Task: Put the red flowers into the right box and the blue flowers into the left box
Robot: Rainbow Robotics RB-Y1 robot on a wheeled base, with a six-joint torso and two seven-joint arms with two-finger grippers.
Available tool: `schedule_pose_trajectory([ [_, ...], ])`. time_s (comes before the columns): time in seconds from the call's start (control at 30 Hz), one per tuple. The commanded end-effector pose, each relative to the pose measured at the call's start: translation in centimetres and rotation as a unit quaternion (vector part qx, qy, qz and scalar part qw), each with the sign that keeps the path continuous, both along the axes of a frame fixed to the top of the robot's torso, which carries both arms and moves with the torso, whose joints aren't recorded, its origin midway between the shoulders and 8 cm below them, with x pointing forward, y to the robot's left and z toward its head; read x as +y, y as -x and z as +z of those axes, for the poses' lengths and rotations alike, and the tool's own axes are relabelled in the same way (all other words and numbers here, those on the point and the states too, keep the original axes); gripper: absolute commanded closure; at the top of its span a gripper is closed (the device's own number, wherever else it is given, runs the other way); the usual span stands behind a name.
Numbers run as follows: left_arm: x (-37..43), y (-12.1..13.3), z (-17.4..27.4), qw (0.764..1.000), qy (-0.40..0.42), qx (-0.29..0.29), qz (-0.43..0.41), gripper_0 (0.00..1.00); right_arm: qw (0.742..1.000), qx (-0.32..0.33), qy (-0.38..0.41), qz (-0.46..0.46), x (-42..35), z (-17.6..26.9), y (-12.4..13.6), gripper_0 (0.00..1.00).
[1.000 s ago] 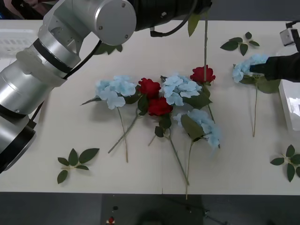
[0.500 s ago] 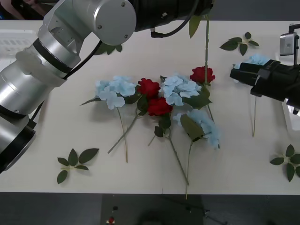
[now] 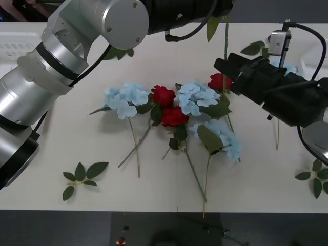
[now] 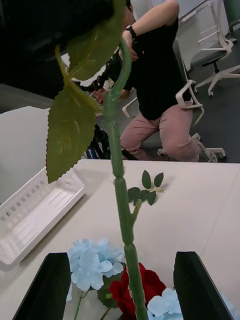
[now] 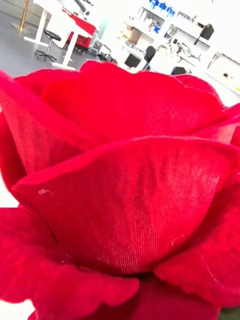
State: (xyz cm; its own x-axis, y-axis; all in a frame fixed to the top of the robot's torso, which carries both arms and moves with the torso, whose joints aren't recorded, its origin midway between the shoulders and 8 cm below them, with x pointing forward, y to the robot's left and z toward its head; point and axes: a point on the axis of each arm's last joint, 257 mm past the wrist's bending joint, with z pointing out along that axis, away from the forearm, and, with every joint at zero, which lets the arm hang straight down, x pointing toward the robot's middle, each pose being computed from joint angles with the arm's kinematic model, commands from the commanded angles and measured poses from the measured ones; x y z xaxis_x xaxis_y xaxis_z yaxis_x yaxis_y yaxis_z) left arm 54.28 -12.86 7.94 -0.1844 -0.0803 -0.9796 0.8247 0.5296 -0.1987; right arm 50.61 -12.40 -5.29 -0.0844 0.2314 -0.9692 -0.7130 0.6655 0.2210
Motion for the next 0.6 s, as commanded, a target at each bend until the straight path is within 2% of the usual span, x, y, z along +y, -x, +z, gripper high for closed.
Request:
schedule_pose_trajectory([
  [0.03,-0.2,0.9,1.0,1.000,-0.006,-0.023,-0.008,1.00,0.999,-0.034,0.010,-0.007,1.0,1.4,-1.4,0.40],
  [0.1,-0.2,0.9,1.0,1.000,-0.006,-0.023,-0.008,1.00,0.999,-0.037,0.018,-0.010,1.2,1.0,-2.1,0.42],
  [0.23,-0.2,0.9,1.0,1.000,-0.006,-0.023,-0.008,1.00,0.999,-0.039,0.033,-0.003,2.1,0.4,-3.1,0.57],
  [0.3,-0.2,0.9,1.0,1.000,-0.006,-0.023,-0.008,1.00,0.999,-0.038,0.026,0.000,2.7,0.5,-3.6,0.70],
  [0.33,-0.2,0.9,1.0,1.000,-0.006,-0.023,-0.008,1.00,0.999,-0.040,0.025,0.000,2.9,0.7,-3.7,0.81],
  [0.37,-0.2,0.9,1.0,1.000,-0.006,-0.023,-0.008,1.00,0.999,-0.042,0.028,0.000,3.0,0.7,-3.8,0.87],
  [0.4,-0.2,0.9,1.0,1.000,-0.006,-0.023,-0.008,1.00,0.998,-0.046,0.034,0.000,3.2,0.7,-3.9,1.00],
  [0.6,-0.2,0.9,1.0,1.000,-0.006,-0.023,-0.008,1.00,0.999,-0.044,0.033,0.006,3.5,0.9,-3.9,1.00],
])
